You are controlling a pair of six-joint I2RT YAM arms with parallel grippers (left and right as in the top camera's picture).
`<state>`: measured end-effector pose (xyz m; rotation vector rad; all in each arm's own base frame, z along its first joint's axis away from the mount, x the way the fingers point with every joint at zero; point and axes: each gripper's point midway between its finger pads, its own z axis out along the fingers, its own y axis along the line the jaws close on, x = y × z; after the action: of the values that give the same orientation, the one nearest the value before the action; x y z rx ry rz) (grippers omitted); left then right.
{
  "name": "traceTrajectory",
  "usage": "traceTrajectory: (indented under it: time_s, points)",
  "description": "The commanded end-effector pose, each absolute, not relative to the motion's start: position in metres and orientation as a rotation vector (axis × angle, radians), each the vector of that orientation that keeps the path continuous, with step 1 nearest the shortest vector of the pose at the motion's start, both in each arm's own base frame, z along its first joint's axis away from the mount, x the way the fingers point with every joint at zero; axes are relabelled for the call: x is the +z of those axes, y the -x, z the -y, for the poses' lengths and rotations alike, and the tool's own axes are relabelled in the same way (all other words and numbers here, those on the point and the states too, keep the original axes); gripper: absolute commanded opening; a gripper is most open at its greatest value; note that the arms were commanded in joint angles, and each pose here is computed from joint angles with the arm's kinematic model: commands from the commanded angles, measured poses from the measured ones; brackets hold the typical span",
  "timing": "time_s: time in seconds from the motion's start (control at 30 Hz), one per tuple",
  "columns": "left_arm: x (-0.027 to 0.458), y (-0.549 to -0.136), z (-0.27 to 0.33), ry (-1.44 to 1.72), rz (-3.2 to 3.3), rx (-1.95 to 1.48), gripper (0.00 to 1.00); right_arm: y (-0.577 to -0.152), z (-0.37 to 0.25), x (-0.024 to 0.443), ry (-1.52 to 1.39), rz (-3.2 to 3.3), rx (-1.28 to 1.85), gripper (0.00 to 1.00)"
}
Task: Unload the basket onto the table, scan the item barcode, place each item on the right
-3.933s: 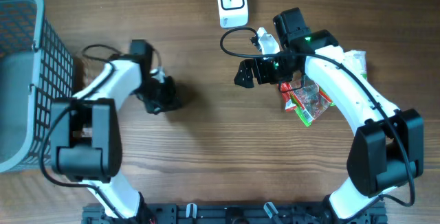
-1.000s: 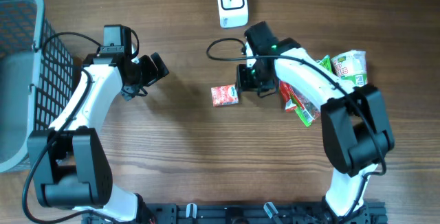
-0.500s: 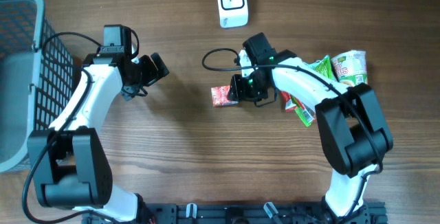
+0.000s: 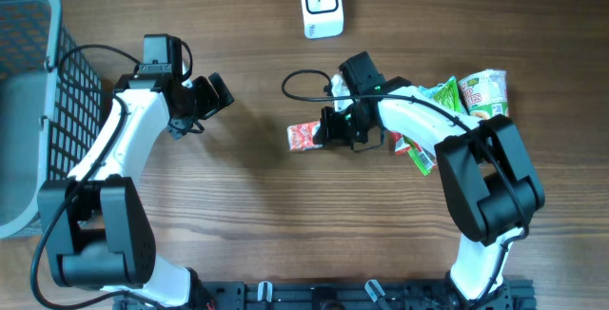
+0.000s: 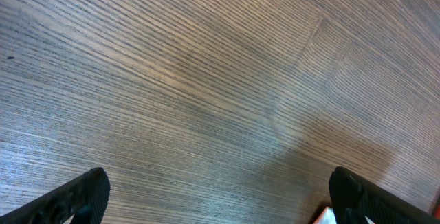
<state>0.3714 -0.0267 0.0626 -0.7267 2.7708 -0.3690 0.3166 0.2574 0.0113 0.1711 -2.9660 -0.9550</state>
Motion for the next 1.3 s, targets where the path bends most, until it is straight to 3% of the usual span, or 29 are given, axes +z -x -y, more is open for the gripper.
traceTrajectory:
  time_s: [0.0,0.07,0.23,0.53,0.77,0.9,1.07,1.1,1.13,1.17,1.27]
  points:
    - [0.064,-0.371,0.025,0.720,-2.766,-0.356,1.00,-0.314,-0.275,0.065,-0.248,2.938,-1.168,0.04]
    - [0.064,-0.371,0.025,0.720,-2.766,-0.356,1.00,-0.313,-0.274,0.076,-0.237,2.942,-1.180,0.04]
    - [0.064,-0.371,0.025,0.720,-2.766,-0.356,1.00,-0.279,-0.265,0.078,0.385,2.667,-1.024,0.04]
    - [0.064,-0.371,0.025,0.720,-2.766,-0.356,1.00,-0.238,-0.267,0.069,0.722,2.391,-0.841,0.04]
    - [0.064,-0.371,0.025,0.720,-2.766,-0.356,1.00,-0.257,-0.236,0.038,0.669,2.708,-0.646,0.04]
    - [0.067,-0.380,0.025,0.705,-2.729,-0.365,1.00,-0.258,-0.241,0.041,0.538,2.737,-0.707,0.04]
    - [0.077,-0.396,0.036,0.640,-2.669,-0.474,1.00,-0.262,-0.271,0.063,0.314,2.673,-0.998,0.04]
    - [0.080,-0.389,0.053,0.595,-2.700,-0.605,0.74,-0.264,-0.275,0.066,0.300,2.673,-1.030,0.04]
    - [0.086,-0.380,0.073,0.538,-2.727,-0.773,0.55,-0.266,-0.277,0.067,0.295,2.673,-1.049,0.04]
    - [0.092,-0.370,0.091,0.470,-2.744,-0.922,0.49,-0.268,-0.281,0.072,0.276,2.656,-1.095,0.04]
    - [0.099,-0.348,0.112,0.430,-2.795,-1.097,0.60,-0.273,-0.294,0.085,0.342,2.568,-1.192,0.04]
